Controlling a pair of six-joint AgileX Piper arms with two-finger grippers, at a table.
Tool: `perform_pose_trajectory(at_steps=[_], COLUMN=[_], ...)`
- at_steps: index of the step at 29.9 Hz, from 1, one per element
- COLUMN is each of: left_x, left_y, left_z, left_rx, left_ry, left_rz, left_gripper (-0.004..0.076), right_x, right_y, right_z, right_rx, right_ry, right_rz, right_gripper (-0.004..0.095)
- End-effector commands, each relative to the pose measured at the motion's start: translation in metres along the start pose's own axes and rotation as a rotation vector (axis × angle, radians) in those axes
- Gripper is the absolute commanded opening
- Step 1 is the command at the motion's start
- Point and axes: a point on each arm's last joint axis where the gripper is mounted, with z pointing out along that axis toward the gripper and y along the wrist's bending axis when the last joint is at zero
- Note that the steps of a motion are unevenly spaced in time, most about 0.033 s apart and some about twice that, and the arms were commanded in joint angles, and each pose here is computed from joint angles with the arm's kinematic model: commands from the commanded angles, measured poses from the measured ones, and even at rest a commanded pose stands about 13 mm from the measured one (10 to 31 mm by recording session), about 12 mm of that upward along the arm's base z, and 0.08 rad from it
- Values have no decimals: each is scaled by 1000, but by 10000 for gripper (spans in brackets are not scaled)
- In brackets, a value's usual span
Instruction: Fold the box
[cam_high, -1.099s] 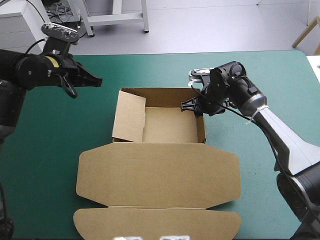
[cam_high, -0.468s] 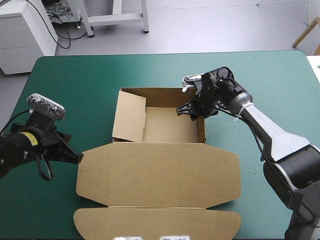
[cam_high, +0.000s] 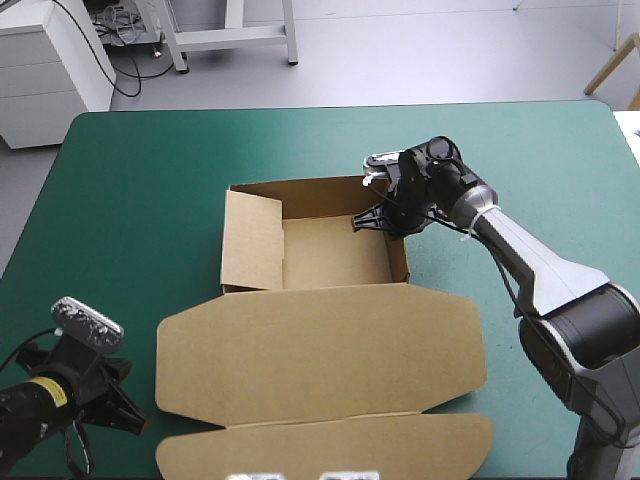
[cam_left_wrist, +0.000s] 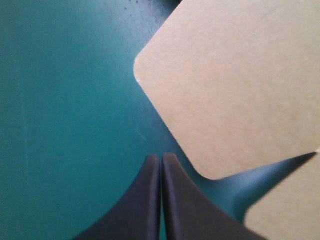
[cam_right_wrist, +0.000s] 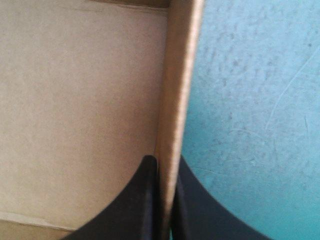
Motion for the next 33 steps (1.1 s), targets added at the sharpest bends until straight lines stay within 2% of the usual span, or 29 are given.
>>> perform_pose_trajectory(at_steps=[1,4,9,12,15,23,29,33], left_x=[9,24,43,49,46,46,49,49], left_y=[-2,-5,-10,-11,-11,-11,-12,-12], left_z=[3,12,28,35,35,35,35,35], left_rx=[-12,-10,-3,1,-7,-3,2,2], left_ry=[-71,-61,-26,-9,-54,-55,-27,-26], left_rz=[-1,-1,0,1,-1,-6,-6,-6], left_gripper=[-10,-10,-10,-10,-10,-10,-10,-10], right_x=[-4,-4,-9,-13,-13,3,38,69], right_y=[-2,-3,-26,-45,-66,-165,-255,-311], right_z=[-28,-29,-45,-66,-82,-120,-141,-150], right_rx=[-4,9,67,64,88,248,408,504], right_ry=[-82,-81,-62,-122,-160,-222,-199,-175], right_rz=[-14,-14,24,94,141,272,403,539], right_gripper=[-19,-19,-19,-19,-19,-19,-19,-19])
